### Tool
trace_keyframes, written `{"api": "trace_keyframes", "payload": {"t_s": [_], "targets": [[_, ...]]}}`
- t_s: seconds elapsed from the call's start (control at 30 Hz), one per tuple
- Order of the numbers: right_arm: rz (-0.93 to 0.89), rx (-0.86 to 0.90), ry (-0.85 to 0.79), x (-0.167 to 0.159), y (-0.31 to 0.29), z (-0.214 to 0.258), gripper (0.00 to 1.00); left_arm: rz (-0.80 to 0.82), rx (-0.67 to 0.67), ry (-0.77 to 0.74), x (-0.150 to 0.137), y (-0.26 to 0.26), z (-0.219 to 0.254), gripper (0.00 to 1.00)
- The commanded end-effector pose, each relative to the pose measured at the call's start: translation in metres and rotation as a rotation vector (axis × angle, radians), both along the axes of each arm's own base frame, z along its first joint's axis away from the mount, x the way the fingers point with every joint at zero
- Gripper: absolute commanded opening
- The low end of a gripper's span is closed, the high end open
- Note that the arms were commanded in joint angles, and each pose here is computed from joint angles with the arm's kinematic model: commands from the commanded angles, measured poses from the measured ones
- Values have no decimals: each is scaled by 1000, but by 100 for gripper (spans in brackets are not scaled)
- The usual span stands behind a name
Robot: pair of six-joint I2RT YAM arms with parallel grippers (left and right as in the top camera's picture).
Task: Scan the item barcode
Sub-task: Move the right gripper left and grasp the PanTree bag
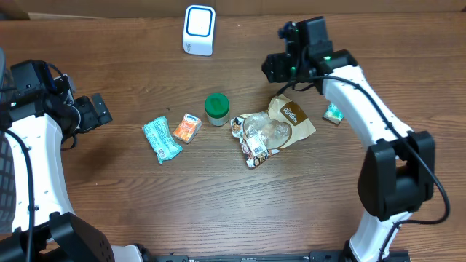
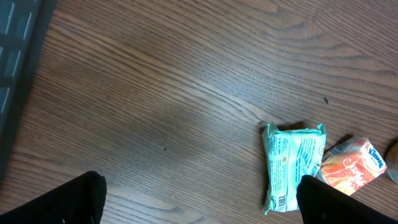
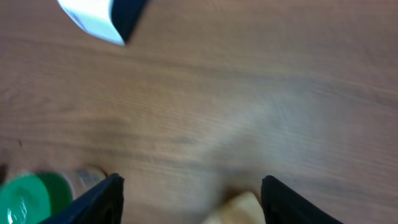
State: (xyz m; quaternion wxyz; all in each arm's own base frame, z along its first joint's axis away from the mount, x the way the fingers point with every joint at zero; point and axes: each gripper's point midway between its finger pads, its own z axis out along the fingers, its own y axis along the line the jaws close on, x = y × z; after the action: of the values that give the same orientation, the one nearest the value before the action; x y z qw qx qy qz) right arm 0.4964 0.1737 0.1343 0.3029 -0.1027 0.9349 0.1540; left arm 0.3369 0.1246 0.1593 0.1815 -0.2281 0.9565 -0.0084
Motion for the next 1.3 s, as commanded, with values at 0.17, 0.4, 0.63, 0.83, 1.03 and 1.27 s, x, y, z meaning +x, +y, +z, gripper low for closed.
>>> {"api": "trace_keyframes", "payload": {"t_s": [0.17,0.4,0.63,0.83,1.03,1.27], "targets": [[-22,0,70,12,18,-59,62,-19,17,-9,3,3,4,100],[-114,-26,253,-13,-15,-85,61,-19,17,-9,3,3,4,100],[-165,-75,445,-51,-46,-101,61,-20,17,-9,3,3,4,100],[-187,-121,613,-89,-63,-107,61,-19,17,-10,3,3,4,99],[-188,-180,813,-139,-73,-105,71,-20,17,-9,3,3,4,99],[-100,-214,855,-154,-75,-101,81,-20,17,-9,3,3,4,100]]}}
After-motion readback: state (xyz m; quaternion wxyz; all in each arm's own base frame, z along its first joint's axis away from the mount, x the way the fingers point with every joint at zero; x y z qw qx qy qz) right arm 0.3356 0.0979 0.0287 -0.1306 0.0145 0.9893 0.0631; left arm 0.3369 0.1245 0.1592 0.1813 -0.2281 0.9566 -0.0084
